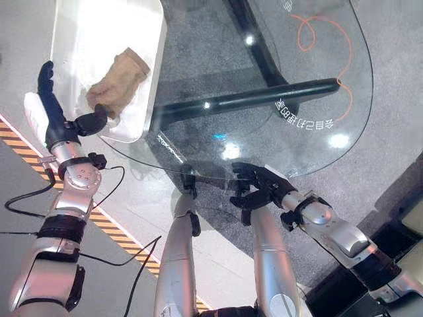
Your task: Wipe the table with a cloth and put it in the basket.
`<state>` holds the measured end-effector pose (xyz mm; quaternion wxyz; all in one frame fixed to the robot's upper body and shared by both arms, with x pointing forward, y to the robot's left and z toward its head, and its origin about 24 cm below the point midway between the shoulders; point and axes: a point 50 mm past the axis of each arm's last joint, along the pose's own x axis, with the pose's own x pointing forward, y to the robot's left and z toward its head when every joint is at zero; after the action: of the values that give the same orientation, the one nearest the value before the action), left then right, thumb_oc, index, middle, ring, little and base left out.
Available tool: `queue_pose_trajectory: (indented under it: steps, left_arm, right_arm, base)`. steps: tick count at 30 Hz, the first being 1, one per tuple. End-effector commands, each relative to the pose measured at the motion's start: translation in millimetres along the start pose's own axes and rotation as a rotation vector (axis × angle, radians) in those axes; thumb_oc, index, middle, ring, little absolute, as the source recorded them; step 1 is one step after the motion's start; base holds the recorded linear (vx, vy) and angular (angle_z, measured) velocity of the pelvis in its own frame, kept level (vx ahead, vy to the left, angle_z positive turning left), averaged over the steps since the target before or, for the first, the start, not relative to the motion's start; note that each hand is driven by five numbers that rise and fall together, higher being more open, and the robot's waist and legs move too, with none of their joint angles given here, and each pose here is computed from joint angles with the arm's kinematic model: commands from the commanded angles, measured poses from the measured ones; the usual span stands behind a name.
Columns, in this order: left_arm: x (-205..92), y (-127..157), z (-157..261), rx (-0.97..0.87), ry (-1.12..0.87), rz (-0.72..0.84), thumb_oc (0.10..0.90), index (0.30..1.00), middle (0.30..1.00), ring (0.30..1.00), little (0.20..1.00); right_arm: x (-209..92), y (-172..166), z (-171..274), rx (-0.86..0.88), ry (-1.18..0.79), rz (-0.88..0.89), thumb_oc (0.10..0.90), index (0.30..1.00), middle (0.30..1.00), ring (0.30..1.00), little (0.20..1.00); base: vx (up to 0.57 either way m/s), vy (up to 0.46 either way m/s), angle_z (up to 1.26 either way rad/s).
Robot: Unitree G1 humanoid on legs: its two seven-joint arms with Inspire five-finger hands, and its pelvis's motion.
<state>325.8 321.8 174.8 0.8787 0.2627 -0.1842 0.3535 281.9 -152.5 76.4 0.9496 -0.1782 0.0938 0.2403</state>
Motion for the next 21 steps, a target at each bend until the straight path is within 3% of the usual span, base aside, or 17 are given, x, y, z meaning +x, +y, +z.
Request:
queue_pose_trajectory:
  steps: [1, 5, 8, 15, 18, 21]
  left_arm:
    - [12, 35, 12, -0.100, -0.087, 0.107, 0.800, 0.900, 0.900, 0.900, 0.900]
    - [-1, 36, -5, -0.130, -0.024, 0.067, 0.800, 0.900, 0.900, 0.900, 0.900]
    - [-20, 37, -29, -0.267, 0.109, 0.041, 0.800, 0.900, 0.900, 0.900, 0.900]
    - [-68, 13, -72, -0.454, 0.380, -0.070, 0.800, 0.900, 0.900, 0.900, 0.900]
    - [-100, 1, -94, -0.508, 0.520, -0.146, 0.800, 0.900, 0.900, 0.900, 0.900]
    - [-157, -17, -120, -0.524, 0.720, -0.269, 0.800, 0.900, 0.900, 0.900, 0.900]
  right_arm:
    - [-9, 22, 17, 0.038, -0.169, 0.079, 0.800, 0.900, 0.900, 0.900, 0.900]
    - [-10, 21, 8, 0.055, -0.156, 0.067, 0.800, 0.900, 0.900, 0.900, 0.900]
    - [-13, 19, -7, 0.064, -0.126, 0.051, 0.800, 0.900, 0.900, 0.900, 0.900]
    - [-16, 18, -41, 0.118, -0.043, 0.013, 0.800, 0.900, 0.900, 0.900, 0.900]
    - [-18, 19, -62, 0.161, 0.018, -0.011, 0.800, 0.900, 0.900, 0.900, 0.900]
    - [-24, 25, -92, 0.232, 0.120, -0.044, 0.800, 0.900, 0.900, 0.900, 0.900]
  base:
    - [-0.05, -0.150, 0.01]
    - [-0.05, -0.136, 0.06]
    - [-0.04, -0.130, 0.05]
    - [-0.02, -0.112, 0.02]
    - [0.01, -0.081, 0.00]
    - [0.03, -0.080, -0.02]
